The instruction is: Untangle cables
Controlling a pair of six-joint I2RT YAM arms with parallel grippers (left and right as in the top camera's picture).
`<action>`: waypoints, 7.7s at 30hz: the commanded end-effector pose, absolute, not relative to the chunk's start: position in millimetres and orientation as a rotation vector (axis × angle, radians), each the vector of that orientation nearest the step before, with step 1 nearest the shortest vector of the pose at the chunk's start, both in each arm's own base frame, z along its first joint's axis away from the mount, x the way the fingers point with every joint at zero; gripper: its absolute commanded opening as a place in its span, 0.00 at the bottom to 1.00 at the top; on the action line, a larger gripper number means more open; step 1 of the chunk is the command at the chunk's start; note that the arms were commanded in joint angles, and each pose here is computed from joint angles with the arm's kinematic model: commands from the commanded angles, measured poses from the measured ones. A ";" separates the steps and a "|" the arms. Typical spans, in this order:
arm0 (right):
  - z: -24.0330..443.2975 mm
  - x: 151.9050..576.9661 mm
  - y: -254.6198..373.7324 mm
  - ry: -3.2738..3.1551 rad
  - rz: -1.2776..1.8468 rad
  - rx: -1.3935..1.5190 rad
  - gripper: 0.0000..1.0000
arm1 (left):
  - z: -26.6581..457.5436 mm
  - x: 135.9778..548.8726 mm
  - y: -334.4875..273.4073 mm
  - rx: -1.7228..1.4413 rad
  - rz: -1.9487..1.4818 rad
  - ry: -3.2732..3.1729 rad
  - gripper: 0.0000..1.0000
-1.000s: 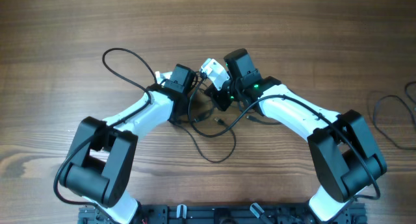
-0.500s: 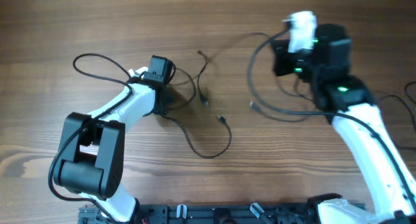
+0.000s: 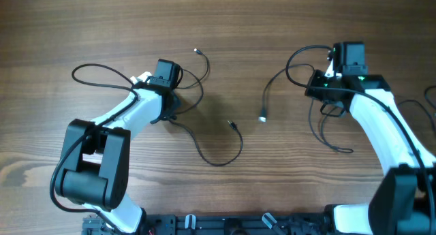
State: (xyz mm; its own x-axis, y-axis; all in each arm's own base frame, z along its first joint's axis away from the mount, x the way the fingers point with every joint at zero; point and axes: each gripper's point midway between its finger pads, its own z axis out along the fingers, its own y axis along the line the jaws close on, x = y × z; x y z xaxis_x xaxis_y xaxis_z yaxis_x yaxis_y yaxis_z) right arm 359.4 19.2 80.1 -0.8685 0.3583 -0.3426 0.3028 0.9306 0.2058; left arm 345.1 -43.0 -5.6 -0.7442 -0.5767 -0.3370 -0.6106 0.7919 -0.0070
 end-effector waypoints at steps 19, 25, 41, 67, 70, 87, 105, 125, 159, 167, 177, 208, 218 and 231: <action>98.7 353.5 132.7 2.516 1.070 -0.342 0.82 | -52.7 297.4 -46.6 -0.977 0.152 2.856 0.06; 46.4 364.3 31.2 2.776 0.284 0.457 1.00 | -52.7 297.3 -46.5 -0.977 0.152 2.856 0.07; 47.1 295.9 -67.5 2.541 -0.534 1.268 1.00 | -51.3 314.3 -50.7 -0.965 0.092 2.799 0.12; -13.9 331.8 -6.3 2.796 -0.019 0.654 1.00 | -52.2 271.0 -165.0 -0.622 -0.248 3.051 0.10; -14.4 333.6 0.4 2.801 0.037 0.646 1.00 | -52.0 273.9 -168.7 -0.590 -0.237 3.030 0.11; 10.9 359.6 77.3 2.675 0.567 -0.180 1.00 | -47.6 307.2 -158.8 -0.559 -0.133 2.854 0.19; 26.6 328.6 -10.9 2.732 0.006 0.734 1.00 | -46.0 313.1 -162.2 -0.556 -0.160 2.831 0.23; -0.6 390.1 66.7 2.640 0.652 0.429 1.00 | -46.0 313.0 -162.1 -0.546 -0.158 2.833 0.25; -40.6 355.4 51.1 2.896 0.008 -0.172 0.04 | -49.8 297.9 -155.7 -0.548 -0.101 2.891 0.21; 93.0 451.8 -13.2 2.603 0.121 0.080 0.04 | -50.2 294.5 -161.6 -0.548 -0.148 2.916 0.22; 158.2 496.4 -137.9 2.263 -0.004 0.324 0.04 | -50.1 294.7 -161.7 -0.549 -0.148 2.916 0.23; 116.7 561.5 -275.8 2.017 -0.076 0.709 0.04 | -50.2 294.6 -161.8 -0.647 -0.157 2.899 0.16; 132.4 547.6 -321.2 1.738 0.100 1.117 0.06 | -50.2 294.7 -161.7 -0.664 -0.158 2.895 0.15; 87.3 561.3 -274.7 1.834 0.288 1.199 1.00 | -52.1 284.0 -155.2 -0.669 -0.104 2.933 0.09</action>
State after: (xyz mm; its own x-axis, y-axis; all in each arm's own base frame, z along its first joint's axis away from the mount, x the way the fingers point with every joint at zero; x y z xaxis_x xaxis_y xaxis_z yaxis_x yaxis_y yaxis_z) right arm 543.7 -321.0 114.9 0.0723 0.8260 -0.5590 0.6482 0.3871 0.6558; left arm 329.4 -179.9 -5.3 -0.8680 -0.4386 -0.2329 -0.3827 0.8896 -0.2492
